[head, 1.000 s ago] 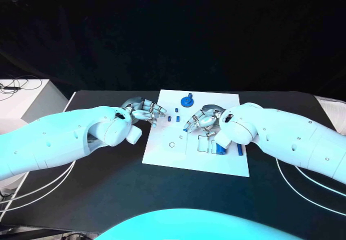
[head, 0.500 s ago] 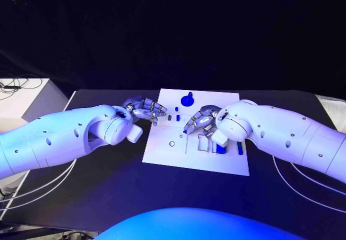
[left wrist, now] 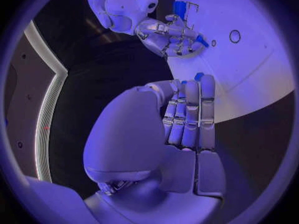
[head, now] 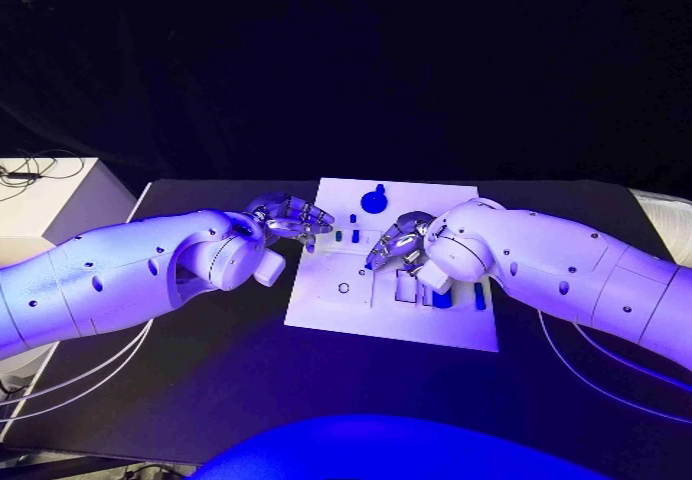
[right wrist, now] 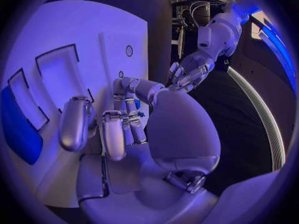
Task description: Assemble the parts on the task board
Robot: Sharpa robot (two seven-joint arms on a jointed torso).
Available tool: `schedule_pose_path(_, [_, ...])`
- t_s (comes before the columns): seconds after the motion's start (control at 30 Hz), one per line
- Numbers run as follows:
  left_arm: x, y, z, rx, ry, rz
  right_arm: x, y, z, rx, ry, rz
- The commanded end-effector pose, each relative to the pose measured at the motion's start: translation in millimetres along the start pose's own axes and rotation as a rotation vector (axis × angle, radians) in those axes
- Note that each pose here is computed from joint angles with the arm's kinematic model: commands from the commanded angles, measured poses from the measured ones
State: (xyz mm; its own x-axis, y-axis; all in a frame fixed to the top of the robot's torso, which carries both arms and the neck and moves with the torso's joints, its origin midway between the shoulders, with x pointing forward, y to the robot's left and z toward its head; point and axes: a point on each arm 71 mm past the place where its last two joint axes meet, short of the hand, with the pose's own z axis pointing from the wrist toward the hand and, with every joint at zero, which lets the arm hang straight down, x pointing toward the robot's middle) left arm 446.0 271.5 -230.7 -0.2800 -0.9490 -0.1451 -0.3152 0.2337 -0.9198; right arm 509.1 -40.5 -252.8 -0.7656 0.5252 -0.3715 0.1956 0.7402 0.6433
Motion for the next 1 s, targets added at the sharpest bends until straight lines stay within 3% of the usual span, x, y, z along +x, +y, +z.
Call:
schedule_pose_path(0.03, [2.0,-2.1,0.1,0.014,0.004,-0.006,0.7,0.0,0.5,0.016,-0.002,-0.018])
schedule_pose_path(1.0, [1.3,-1.5,1.5,0.01,0.0,-0.007,10.6,4.1,2.5,0.008,0.07,-0.014])
